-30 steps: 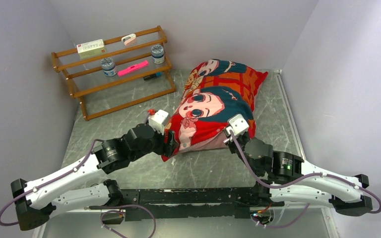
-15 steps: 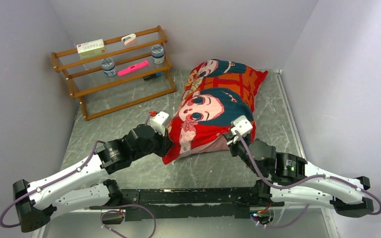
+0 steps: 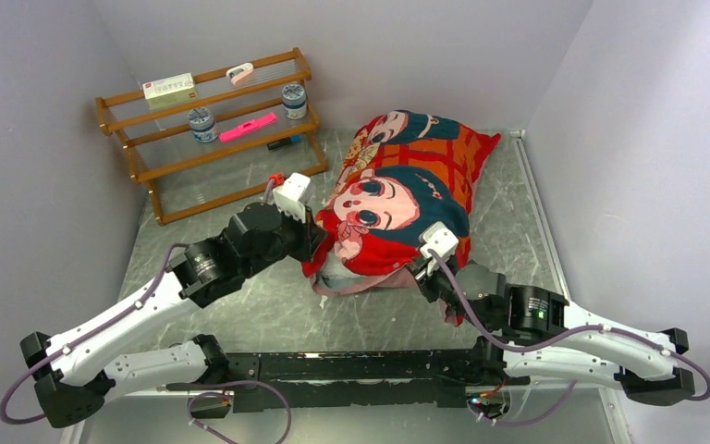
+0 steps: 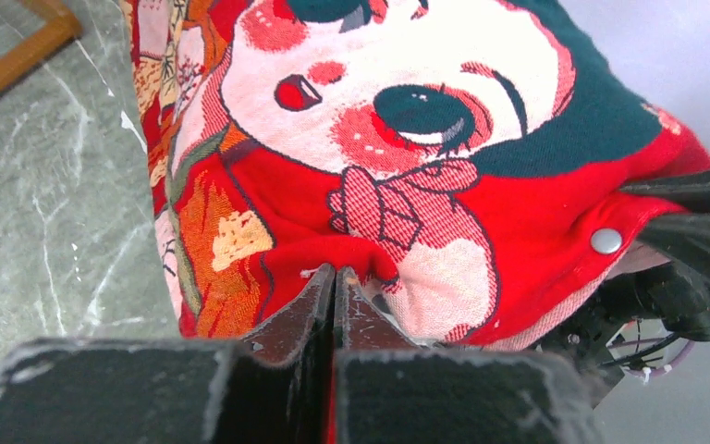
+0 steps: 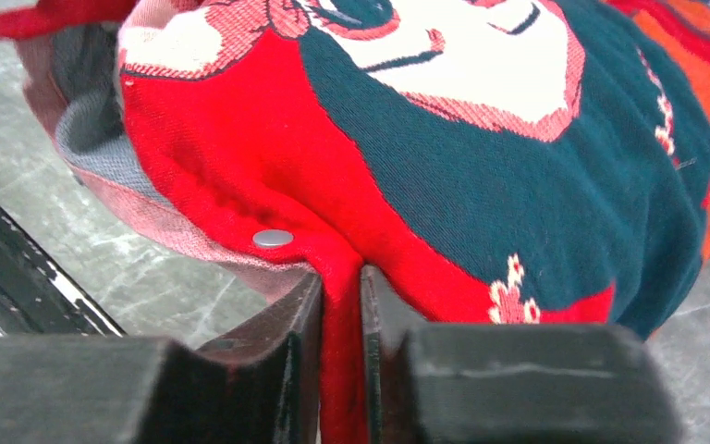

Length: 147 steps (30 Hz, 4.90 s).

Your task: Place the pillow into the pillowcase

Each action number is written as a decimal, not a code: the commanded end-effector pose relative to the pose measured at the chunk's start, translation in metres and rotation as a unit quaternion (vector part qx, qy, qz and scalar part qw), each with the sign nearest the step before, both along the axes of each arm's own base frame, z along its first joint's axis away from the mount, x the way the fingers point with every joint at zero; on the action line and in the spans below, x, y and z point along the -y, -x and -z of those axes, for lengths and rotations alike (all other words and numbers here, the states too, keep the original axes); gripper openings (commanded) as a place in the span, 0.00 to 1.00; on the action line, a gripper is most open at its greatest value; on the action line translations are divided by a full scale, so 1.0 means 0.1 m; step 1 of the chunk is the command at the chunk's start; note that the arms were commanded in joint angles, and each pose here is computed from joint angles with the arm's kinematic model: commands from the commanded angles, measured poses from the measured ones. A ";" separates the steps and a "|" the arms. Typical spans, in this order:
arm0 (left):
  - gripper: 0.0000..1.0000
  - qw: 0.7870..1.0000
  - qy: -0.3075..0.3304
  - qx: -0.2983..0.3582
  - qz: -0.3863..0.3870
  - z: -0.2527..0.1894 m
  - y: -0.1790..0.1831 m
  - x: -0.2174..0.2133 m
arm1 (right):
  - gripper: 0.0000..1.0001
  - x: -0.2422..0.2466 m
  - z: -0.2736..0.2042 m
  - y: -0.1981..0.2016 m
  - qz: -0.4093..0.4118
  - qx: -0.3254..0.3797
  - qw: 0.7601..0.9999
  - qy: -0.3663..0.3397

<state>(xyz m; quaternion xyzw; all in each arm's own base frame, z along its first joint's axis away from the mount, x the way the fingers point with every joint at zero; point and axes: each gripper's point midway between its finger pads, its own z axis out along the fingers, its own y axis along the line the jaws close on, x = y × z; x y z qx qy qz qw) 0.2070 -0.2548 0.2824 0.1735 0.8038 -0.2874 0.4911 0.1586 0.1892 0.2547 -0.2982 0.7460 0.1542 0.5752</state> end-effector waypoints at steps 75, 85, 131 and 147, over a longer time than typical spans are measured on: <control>0.81 0.947 0.180 -0.227 -0.142 1.75 -0.12 -0.92 | 0.67 -0.96 0.60 -1.45 0.012 -0.070 0.996 0.054; 0.05 0.957 0.161 -0.194 -0.140 1.39 -0.18 -0.97 | 0.73 -0.88 0.05 -1.06 -0.019 -0.046 0.998 -0.043; 0.78 0.908 0.214 -0.289 -0.214 1.72 -0.05 -1.09 | 0.64 -1.98 1.22 -0.21 -0.278 0.173 0.862 0.386; 0.76 0.904 0.213 -0.289 -0.233 1.78 -0.16 -1.17 | 0.50 -2.08 1.29 -0.50 -0.219 0.201 0.839 0.455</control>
